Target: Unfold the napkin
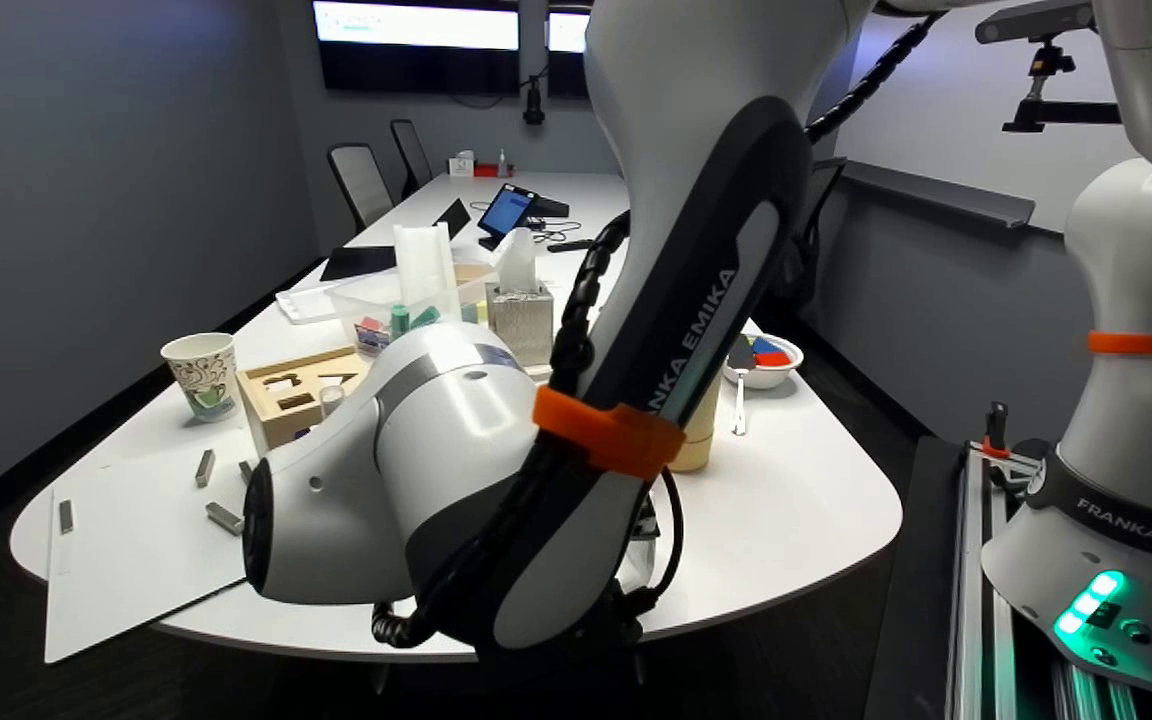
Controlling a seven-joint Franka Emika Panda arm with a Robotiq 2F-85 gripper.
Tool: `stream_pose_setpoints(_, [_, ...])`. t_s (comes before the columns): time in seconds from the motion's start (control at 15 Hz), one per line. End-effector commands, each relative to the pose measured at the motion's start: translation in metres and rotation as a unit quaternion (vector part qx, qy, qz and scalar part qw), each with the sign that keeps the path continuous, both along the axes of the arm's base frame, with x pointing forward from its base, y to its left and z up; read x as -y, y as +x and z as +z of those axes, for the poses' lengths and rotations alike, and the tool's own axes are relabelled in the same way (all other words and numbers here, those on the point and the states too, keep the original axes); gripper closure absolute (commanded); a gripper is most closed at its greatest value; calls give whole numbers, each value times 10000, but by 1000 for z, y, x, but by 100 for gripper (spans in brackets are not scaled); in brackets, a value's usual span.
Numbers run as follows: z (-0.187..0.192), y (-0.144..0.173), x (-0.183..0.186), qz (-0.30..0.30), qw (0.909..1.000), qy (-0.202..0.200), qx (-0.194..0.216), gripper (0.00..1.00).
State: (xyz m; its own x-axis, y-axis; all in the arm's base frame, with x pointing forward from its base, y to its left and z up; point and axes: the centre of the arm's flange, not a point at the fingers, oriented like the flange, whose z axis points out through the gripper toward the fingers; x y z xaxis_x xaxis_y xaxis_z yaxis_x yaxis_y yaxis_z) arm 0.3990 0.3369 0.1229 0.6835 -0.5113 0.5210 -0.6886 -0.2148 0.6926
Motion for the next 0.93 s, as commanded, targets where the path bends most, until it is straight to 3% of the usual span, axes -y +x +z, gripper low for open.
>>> stream_pose_setpoints(0.0, [-1,-2,0,-701,9967,-291,296,100])
stream_pose_setpoints(0.4, [-7,-2,8,-1114,9933,-216,231,100])
stream_pose_setpoints(0.47, [-9,-1,10,-1135,9932,-191,193,74])
stream_pose_setpoints(0.6, [-11,0,14,-1202,9926,-135,73,68])
stream_pose_setpoints(0.87, [-12,2,21,-1301,9915,-1,-26,37])
